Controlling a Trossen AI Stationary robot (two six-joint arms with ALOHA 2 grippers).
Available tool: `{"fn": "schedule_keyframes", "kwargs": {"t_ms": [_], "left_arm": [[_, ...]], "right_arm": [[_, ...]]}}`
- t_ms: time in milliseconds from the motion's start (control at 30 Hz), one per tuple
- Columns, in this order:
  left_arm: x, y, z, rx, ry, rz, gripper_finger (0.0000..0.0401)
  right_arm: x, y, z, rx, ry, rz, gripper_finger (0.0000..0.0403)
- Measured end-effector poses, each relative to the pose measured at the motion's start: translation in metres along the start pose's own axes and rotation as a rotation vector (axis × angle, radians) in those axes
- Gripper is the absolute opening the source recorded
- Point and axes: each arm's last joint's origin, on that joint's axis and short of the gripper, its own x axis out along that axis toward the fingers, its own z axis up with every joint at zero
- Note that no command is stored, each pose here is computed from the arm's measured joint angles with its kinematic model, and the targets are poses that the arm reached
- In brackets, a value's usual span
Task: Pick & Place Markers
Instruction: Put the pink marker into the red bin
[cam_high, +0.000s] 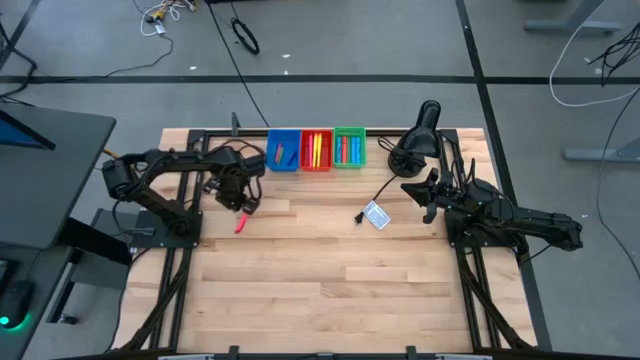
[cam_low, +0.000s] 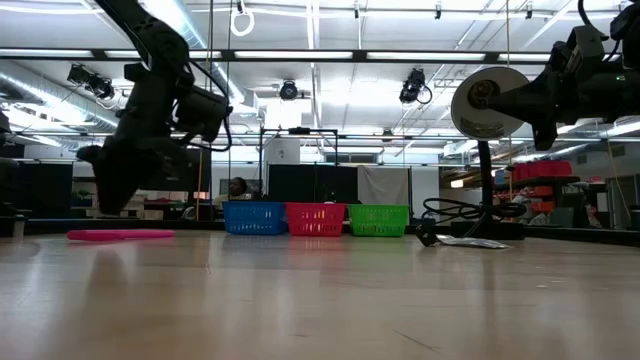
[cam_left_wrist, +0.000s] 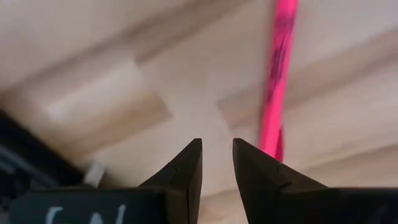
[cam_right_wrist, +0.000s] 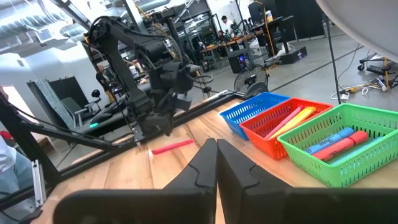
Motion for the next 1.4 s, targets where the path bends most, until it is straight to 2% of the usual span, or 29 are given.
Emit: {"fn": "schedule_keyframes", "kwargs": {"t_ms": [200, 467, 567, 800, 900, 1167, 1400], "left_arm": [[0.001, -0.004, -0.015, -0.002, 0.083, 0.067, 0.0094], [0.02, -0.009, -0.03, 0.011, 0.105, 0.12, 0.0094], [0.025, -0.01, -0.031, -0.018, 0.078, 0.133, 0.0094], [0.037, -0.017, -0.028, -0.046, 0.069, 0.098, 0.0094], [0.041, -0.023, -0.027, -0.043, 0.079, 0.049, 0.0094], [0.029, -0.038, -0.018, -0.098, 0.026, -0.045, 0.0094], [0.025, -0.044, -0.006, -0.201, -0.031, -0.153, 0.0094]], "right_arm": [[0.0, 0.0, 0.0, 0.0, 0.001, 0.0, 0.0011], [0.0, 0.0, 0.0, 0.0, 0.0, 0.0, 0.0011], [0.0, 0.0, 0.0, 0.0, 0.001, 0.0, 0.0011], [0.0, 0.0, 0.0, 0.0, 0.0, 0.0, 0.0011], [0.0, 0.0, 0.0, 0.0, 0.0, 0.0, 0.0011], [0.0, 0.0, 0.0, 0.0, 0.0, 0.0, 0.0011], [0.0, 0.0, 0.0, 0.0, 0.001, 0.0, 0.0011]]}}
